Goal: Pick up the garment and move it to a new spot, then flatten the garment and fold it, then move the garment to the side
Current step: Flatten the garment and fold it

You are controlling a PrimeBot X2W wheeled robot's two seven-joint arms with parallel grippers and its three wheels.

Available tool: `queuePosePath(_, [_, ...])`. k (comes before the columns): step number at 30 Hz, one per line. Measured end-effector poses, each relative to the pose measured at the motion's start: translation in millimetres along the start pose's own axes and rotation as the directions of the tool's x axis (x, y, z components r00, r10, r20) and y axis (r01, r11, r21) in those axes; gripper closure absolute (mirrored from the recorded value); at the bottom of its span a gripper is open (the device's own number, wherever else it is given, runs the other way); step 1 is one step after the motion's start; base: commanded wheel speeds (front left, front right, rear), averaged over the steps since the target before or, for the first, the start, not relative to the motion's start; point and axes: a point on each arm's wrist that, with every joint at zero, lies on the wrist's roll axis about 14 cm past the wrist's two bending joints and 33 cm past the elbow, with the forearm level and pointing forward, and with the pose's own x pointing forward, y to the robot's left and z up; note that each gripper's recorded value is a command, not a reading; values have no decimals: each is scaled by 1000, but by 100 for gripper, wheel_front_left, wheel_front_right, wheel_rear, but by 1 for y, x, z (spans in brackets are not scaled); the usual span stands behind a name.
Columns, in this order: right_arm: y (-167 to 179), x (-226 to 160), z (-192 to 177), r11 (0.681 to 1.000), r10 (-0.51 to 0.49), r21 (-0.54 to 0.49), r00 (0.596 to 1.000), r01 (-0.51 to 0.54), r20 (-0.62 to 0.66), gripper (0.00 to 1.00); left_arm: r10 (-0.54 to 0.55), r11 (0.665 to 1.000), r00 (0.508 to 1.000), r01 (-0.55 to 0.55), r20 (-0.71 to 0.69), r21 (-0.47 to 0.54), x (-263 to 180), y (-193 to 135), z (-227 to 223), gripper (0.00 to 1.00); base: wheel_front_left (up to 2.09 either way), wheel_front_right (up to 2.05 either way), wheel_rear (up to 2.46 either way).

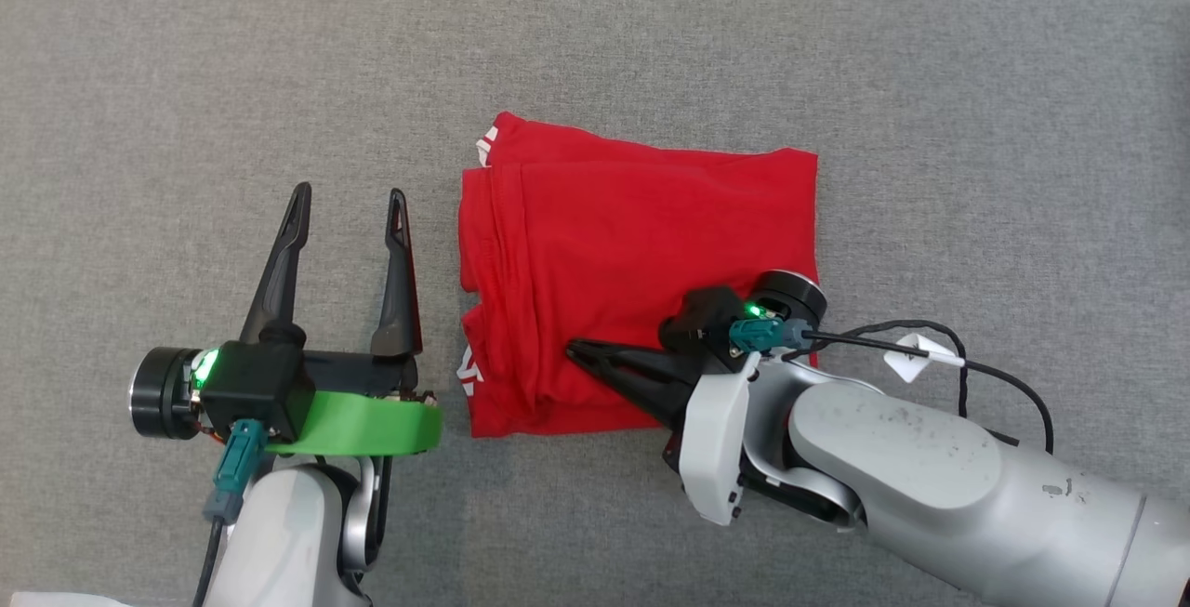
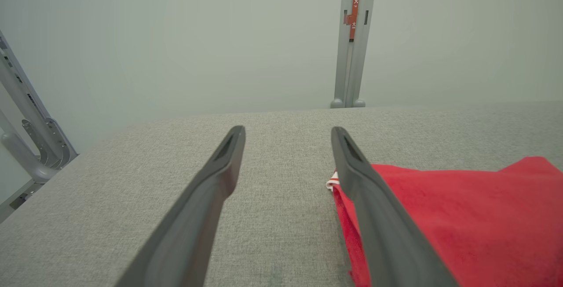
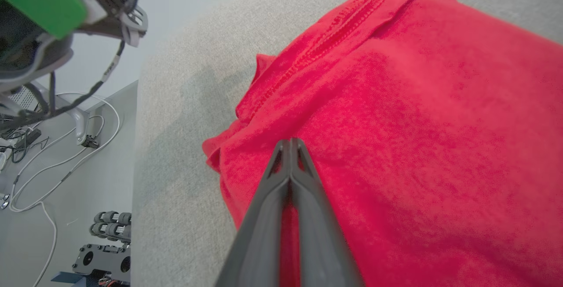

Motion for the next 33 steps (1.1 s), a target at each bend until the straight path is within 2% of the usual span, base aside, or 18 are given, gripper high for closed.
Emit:
queuePosePath(9, [7, -5, -20, 999, 3, 50, 997, 1, -73, 100, 4, 1000, 1000, -4, 4, 0, -2, 1, 2, 0, 0, 0, 0])
queuePosePath(13, [15, -11, -6, 996, 6, 84, 1000, -8, 18, 100, -1, 1000, 1000, 1, 6, -1, -2, -2, 3, 0, 0, 0, 0])
queuePosePath(14, [13, -13, 1, 996, -7, 91, 998, 1, 61, 96, -2, 1000, 1000, 2, 7, -2, -2, -2, 3, 0, 0, 0, 0])
queuePosePath(15, [9, -16, 8, 995, -25, 98, 995, 15, 98, 58, -3, 1000, 1000, 3, 7, -2, -2, -2, 3, 0, 0, 0, 0])
queuePosePath(16, [2, -21, 16, 994, -53, 107, 989, 38, 139, 7, -3, 1000, 1000, 3, 6, 0, -2, -2, 3, 0, 0, 0, 0])
queuePosePath(17, [-6, -26, 22, 991, -87, 113, 981, 68, 173, 0, -6, 1000, 1000, 6, 5, 0, -2, -3, 3, 0, 0, 0, 0])
queuePosePath(19, [-23, -39, 34, 983, -160, 129, 959, 133, 234, 0, -10, 1000, 1000, 10, 3, 1, -2, -4, 2, 0, 0, 0, 0])
queuePosePath(22, [-52, -65, 49, 954, -294, 160, 903, 256, 312, 0, -14, 1000, 1000, 14, 3, 10, -2, -4, 2, 0, 0, 0, 0])
queuePosePath(25, [-79, -101, 63, 900, -435, 193, 815, 390, 383, 0, -20, 1000, 1000, 19, 8, 14, -1, -5, 3, 0, 0, 0, 0])
queuePosePath(28, [-98, -144, 76, 827, -556, 217, 698, 518, 452, 0, -26, 1000, 1000, 26, 7, 18, -2, -7, 3, 0, 0, 0, 0])
queuePosePath(31, [-108, -192, 73, 728, -666, 240, 578, 642, 472, 0, -35, 999, 999, 35, 12, 26, -4, -9, 6, 0, 0, 0, 0])
queuePosePath(33, [-109, -218, 69, 670, -714, 247, 516, 700, 473, 0, -42, 999, 999, 41, 12, 30, -6, -9, 7, 0, 0, 0, 0])
